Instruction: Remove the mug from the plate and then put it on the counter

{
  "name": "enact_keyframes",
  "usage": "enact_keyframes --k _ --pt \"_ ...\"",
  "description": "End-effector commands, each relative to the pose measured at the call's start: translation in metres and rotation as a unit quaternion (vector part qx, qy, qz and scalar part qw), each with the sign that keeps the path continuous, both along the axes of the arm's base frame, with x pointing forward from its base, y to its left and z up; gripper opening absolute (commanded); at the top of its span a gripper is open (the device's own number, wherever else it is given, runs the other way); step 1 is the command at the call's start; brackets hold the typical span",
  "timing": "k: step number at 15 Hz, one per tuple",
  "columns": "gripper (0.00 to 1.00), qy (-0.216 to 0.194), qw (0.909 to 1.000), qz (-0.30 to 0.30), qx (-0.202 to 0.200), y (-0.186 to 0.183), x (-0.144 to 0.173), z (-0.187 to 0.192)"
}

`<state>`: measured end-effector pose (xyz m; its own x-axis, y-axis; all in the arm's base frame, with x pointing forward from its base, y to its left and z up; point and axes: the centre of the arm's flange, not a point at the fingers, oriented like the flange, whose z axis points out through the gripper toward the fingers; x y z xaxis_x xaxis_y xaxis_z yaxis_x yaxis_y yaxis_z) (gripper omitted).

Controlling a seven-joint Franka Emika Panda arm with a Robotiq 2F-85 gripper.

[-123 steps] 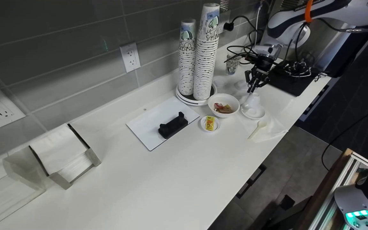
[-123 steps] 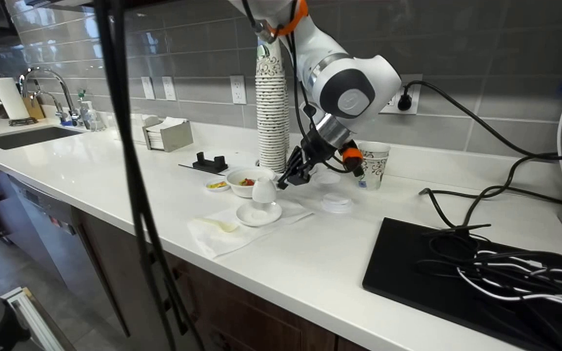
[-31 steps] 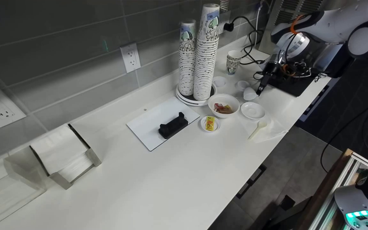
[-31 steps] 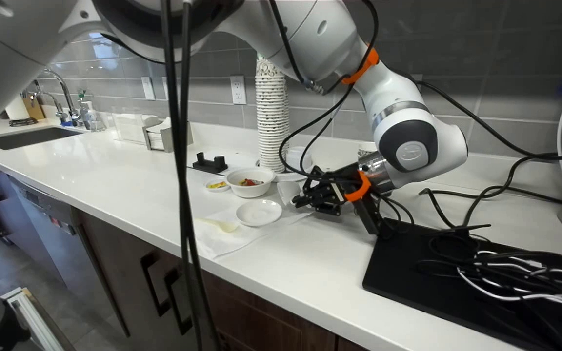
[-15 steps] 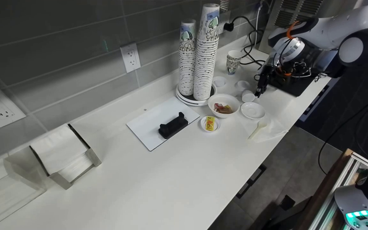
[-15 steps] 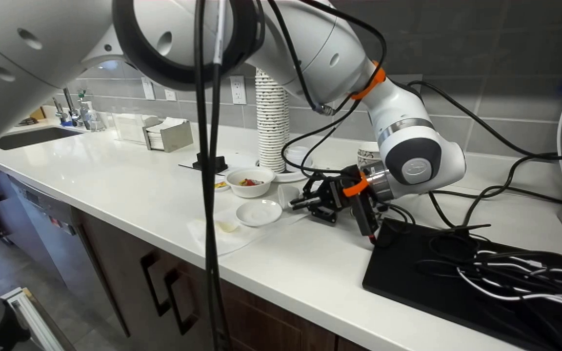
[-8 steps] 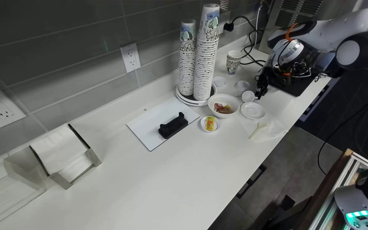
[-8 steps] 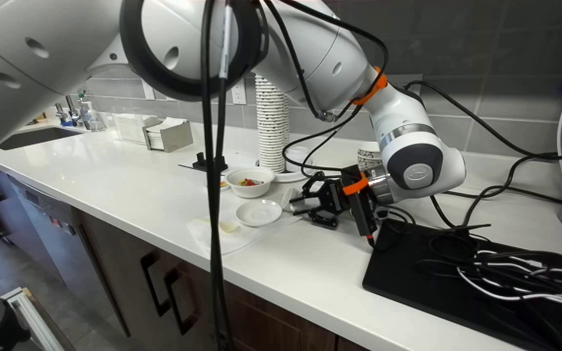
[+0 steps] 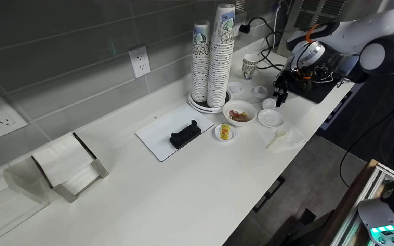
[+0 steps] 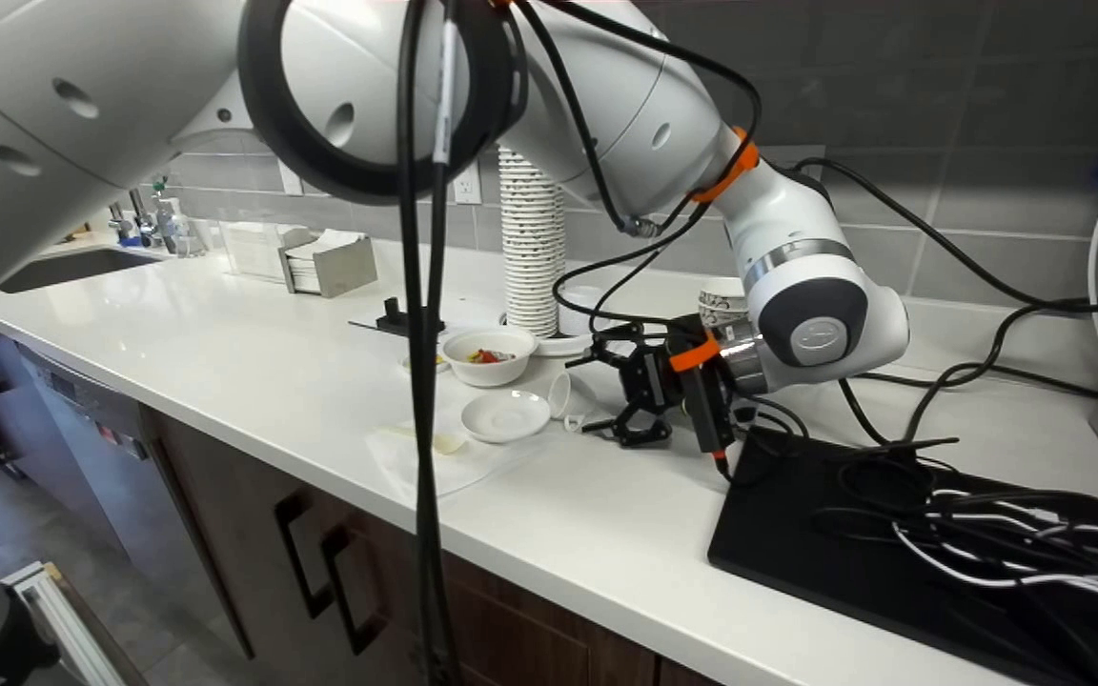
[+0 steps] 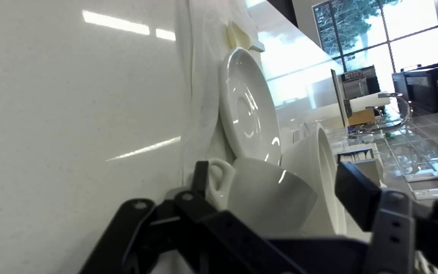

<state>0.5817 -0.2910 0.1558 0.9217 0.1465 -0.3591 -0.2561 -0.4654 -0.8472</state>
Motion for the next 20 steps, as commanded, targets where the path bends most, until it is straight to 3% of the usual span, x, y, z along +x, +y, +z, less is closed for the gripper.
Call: enact_keyframes --k 1,6,11,15,20 --pt "1.00 0.006 0.9999 0.010 -0.009 0.011 -0.002 0.007" --pt "1.00 -0.003 0.9988 0.031 -0.037 0.034 -0.003 0.028" --pt "1.00 0.007 0.9854 0.021 -0.169 0.071 -0.006 0.049" --pt "1.00 0.002 0.9633 0.007 -0.268 0.090 -0.011 0.073" --pt "1.00 0.021 0.9270 -0.021 -0.374 0.099 -0.029 0.098"
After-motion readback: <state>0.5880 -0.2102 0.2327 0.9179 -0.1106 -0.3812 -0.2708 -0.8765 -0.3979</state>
